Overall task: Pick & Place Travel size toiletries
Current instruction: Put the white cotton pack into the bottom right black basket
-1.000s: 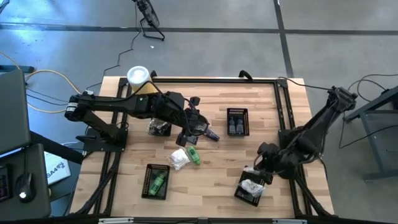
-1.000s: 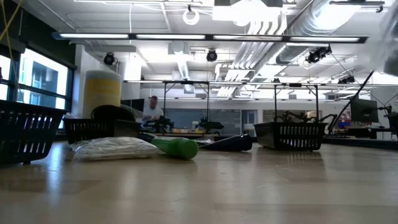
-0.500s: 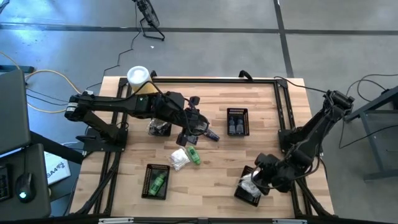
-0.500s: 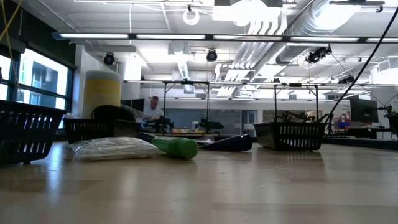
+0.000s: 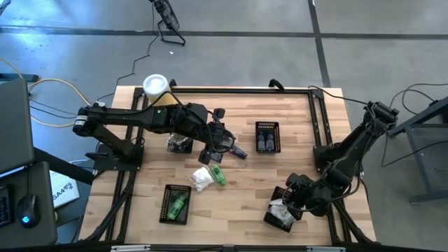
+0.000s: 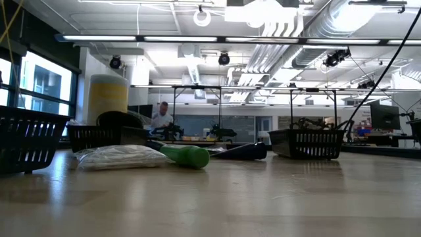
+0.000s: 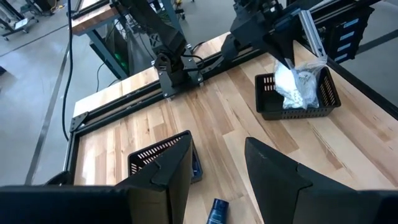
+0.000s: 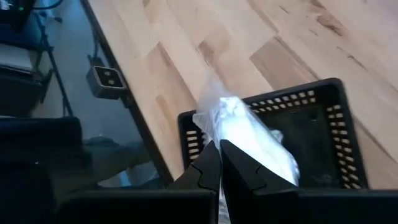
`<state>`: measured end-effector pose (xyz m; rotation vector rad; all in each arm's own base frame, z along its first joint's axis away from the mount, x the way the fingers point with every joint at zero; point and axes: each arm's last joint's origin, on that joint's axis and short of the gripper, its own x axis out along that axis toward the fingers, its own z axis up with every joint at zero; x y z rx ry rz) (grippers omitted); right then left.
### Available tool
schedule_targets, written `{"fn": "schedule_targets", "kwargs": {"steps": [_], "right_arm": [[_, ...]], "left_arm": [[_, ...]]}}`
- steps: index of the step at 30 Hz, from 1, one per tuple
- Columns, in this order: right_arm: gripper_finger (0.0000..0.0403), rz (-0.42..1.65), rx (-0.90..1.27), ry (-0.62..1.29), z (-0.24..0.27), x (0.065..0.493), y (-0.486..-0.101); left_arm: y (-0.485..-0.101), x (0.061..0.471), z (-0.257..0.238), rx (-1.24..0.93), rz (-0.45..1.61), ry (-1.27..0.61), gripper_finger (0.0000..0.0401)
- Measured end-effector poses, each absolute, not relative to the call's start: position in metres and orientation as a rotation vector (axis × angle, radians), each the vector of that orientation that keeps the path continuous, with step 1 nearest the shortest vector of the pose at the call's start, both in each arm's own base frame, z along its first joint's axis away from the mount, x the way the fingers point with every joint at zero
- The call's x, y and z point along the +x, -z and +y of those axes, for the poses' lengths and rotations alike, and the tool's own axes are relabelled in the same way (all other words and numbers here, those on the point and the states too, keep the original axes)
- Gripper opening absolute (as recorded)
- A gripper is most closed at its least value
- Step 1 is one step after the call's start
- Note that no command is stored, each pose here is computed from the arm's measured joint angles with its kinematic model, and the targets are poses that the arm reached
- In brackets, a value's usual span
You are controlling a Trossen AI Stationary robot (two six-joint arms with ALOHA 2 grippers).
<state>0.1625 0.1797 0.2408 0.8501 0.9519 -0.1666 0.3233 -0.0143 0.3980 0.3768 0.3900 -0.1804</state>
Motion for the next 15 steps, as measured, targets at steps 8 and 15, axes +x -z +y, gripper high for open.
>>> {"fn": "schedule_targets", "kwargs": {"steps": [8, 15], "right_arm": [[0.0002, 0.962, 0.85, 0.183, 0.1773, 0.1635, -0.24], [0.0053, 1.028, 0.857, 0.179, 0.173, 0.1662, -0.2384]], "left_arm": [[-0.398, 0.3233, -0.0141, 0.379, 0.391, 0.173, 0.0145], [-0.398, 0.3233, -0.0141, 0.378, 0.391, 0.174, 0.0145]]}}
